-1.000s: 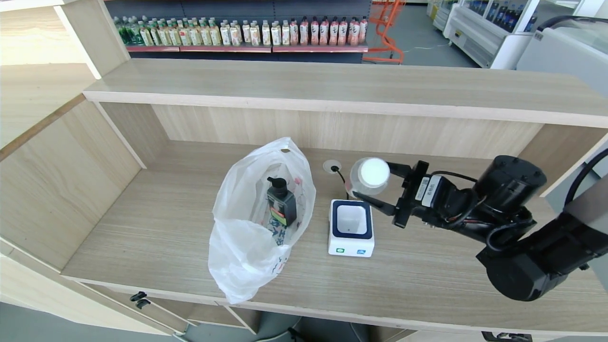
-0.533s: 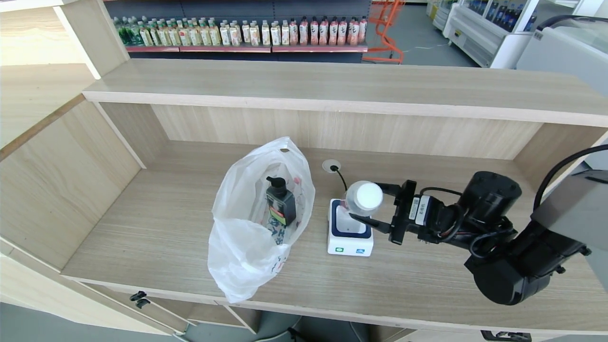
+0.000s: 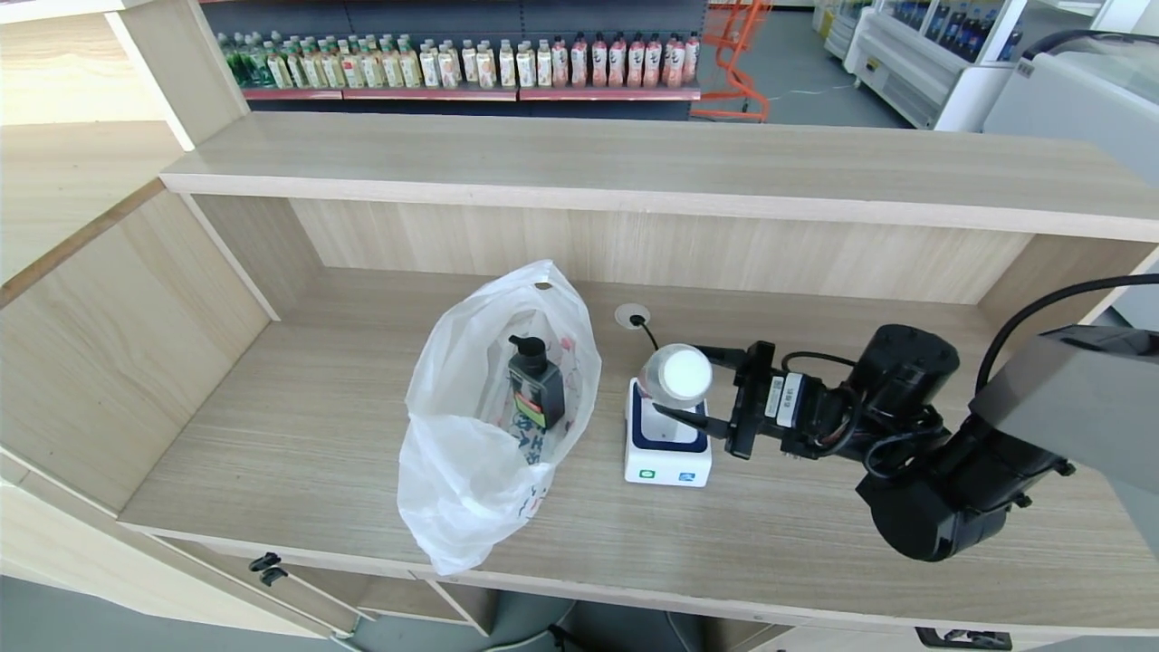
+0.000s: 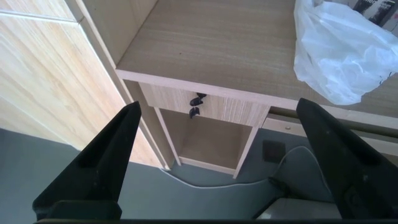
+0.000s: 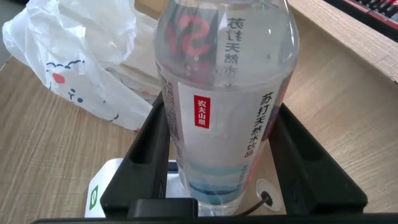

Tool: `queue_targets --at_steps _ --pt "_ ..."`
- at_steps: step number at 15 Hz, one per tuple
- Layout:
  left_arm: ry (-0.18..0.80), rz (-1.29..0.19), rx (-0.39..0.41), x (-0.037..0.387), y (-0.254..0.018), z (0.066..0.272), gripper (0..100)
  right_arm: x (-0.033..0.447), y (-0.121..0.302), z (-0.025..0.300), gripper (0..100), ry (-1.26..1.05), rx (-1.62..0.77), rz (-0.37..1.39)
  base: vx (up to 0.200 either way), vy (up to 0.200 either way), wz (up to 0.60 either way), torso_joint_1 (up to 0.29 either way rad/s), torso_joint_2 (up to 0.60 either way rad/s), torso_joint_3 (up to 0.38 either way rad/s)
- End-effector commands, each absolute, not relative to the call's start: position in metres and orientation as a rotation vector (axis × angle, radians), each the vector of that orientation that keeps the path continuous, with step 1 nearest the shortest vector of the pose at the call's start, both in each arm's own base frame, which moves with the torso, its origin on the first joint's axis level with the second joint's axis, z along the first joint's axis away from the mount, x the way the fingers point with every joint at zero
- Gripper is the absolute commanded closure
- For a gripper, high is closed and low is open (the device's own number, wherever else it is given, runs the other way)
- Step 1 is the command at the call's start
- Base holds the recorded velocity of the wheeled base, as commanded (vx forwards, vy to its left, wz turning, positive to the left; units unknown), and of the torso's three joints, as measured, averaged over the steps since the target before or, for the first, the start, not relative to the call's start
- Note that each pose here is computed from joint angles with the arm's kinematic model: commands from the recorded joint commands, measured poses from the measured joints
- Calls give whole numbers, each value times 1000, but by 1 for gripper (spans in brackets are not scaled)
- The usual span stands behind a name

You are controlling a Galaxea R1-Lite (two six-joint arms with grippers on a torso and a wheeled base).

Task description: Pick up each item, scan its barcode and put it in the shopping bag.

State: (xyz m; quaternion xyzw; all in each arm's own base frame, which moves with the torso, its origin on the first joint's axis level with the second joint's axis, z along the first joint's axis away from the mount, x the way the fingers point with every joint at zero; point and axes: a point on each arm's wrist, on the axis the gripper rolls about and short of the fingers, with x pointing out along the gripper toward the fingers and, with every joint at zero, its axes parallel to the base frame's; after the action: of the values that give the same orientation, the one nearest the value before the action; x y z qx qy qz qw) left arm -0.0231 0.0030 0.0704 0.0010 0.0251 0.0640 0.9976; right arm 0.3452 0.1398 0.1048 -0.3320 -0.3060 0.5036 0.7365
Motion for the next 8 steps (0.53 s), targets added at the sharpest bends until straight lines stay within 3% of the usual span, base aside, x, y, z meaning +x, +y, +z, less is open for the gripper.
queue_targets --at_steps 1,8 --pt "49 129 2 -23 3 70 0 349 142 99 100 -660 -726 1111 0 0 0 0 0 0" --pt "50 129 2 -23 3 70 0 353 145 87 100 -654 -745 1118 0 0 0 0 0 0"
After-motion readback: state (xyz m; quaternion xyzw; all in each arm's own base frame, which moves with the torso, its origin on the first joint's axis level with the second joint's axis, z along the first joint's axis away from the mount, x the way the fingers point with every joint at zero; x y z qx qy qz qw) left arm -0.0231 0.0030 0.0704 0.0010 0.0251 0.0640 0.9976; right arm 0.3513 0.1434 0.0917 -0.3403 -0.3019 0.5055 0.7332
